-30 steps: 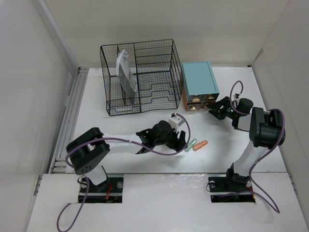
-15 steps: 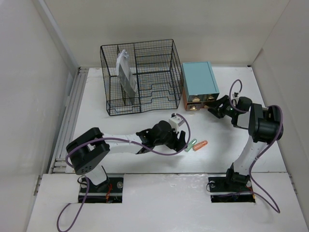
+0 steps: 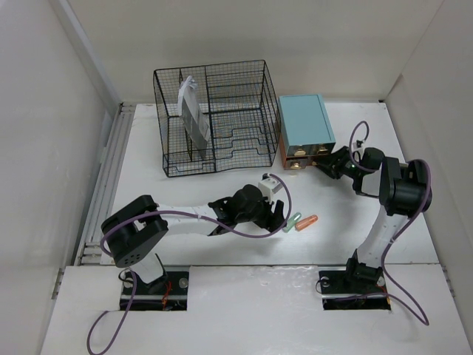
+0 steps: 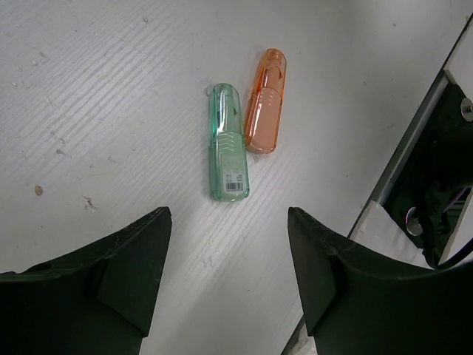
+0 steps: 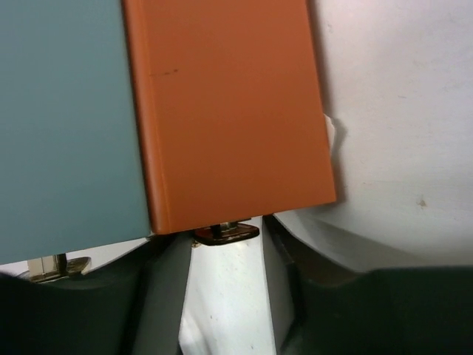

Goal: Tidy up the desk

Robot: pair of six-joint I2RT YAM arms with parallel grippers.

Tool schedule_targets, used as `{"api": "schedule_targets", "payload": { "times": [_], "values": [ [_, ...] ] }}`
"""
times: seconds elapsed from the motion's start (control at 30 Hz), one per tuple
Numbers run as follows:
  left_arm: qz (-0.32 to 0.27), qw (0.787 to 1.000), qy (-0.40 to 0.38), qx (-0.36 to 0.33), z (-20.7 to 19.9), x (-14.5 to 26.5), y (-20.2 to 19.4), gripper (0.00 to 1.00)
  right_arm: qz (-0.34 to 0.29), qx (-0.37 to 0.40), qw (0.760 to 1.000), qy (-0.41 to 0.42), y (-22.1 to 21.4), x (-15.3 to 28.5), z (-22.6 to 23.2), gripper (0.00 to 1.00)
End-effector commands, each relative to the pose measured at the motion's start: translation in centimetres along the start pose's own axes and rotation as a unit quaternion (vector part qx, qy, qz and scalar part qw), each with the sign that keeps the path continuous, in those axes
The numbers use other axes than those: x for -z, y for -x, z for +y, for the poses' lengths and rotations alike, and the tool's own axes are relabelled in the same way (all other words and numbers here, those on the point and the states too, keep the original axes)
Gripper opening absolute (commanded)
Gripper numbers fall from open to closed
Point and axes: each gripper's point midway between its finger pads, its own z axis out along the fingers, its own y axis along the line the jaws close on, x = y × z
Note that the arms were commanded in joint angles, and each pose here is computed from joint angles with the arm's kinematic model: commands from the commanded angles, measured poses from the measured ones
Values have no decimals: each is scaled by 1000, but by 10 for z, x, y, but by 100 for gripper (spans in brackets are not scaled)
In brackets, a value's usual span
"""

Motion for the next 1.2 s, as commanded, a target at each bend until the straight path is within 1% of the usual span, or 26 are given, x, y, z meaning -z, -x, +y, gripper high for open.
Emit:
{"api": "schedule_targets", "payload": {
  "times": [0.0, 0.1, 0.17, 0.23, 0.4, 0.43, 0.47, 0.5, 0.53, 0.57, 0.6, 0.63, 0.67, 0.83, 0.9, 0.93, 1.0, 1.03, 1.07, 1.13, 1.17],
  "values": [
    [-39, 999, -28, -9, -21, 8, 30, 61, -30, 35, 999, 16, 19, -10, 10, 41],
    [-39, 999, -28, -9, -21, 8, 30, 61, -28, 31, 999, 13, 16, -9, 8, 35],
    [-39, 999, -28, -9, -21, 8, 30, 61, -23, 38, 999, 13, 9, -5, 7, 35],
    [-39, 999, -28, -9, -21, 8, 30, 61, -17, 32, 999, 4, 3, -4, 1, 32],
    [-43, 999, -31, -5, -23, 10, 33, 61, -6, 37, 999, -4, -7, 14, -5, 32],
    [-39, 999, -28, -4, -21, 10, 29, 61, 7, 34, 999, -9, -16, 20, -11, 32],
    [-43, 999, -30, -5, -22, 12, 32, 61, 4, 30, 999, -12, -13, 23, -12, 32],
    [-47, 998, -33, -5, -24, 12, 34, 61, 15, 40, 999, -16, -22, 27, -15, 32],
    [-48, 998, -33, -5, -24, 12, 34, 61, 13, 50, 999, -19, -20, 31, -14, 32],
    [-48, 998, -33, -5, -24, 12, 34, 61, 24, 41, 998, -31, -25, 36, -20, 32],
    [-48, 998, -33, -5, -24, 12, 34, 61, 37, 56, 997, -30, -30, 38, -23, 33],
    [-48, 998, -33, -5, -24, 12, 34, 61, 37, 54, 997, -38, -32, 43, -28, 33],
    [-48, 998, -33, -5, -24, 12, 34, 61, 50, 55, 997, -34, -38, 44, -28, 33],
    [-48, 998, -33, -5, -24, 12, 34, 60, 67, 47, 995, -54, -45, 63, -40, 33],
    [-48, 998, -33, -5, -24, 12, 34, 60, 75, 69, 993, -57, -47, 66, -39, 33],
    [-41, 999, -34, -7, -25, 10, 29, 60, 87, 52, 992, -69, -54, 72, -45, 33],
    [-41, 999, -34, -7, -25, 10, 29, 60, 92, 71, 991, -70, -56, 76, -42, 35],
    [-41, 999, -34, -7, -25, 10, 29, 60, 96, 55, 991, -76, -59, 79, -45, 38],
    [-41, 999, -34, -7, -25, 10, 29, 60, 98, 60, 990, -77, -57, 79, -44, 43],
    [-41, 999, -34, -7, -26, 8, 31, 60, 104, 63, 990, -66, -53, 78, -36, 56],
    [-37, 999, -32, -6, -24, 6, 28, 60, 113, 55, 990, -65, -58, 78, -39, 58]
  ]
}}
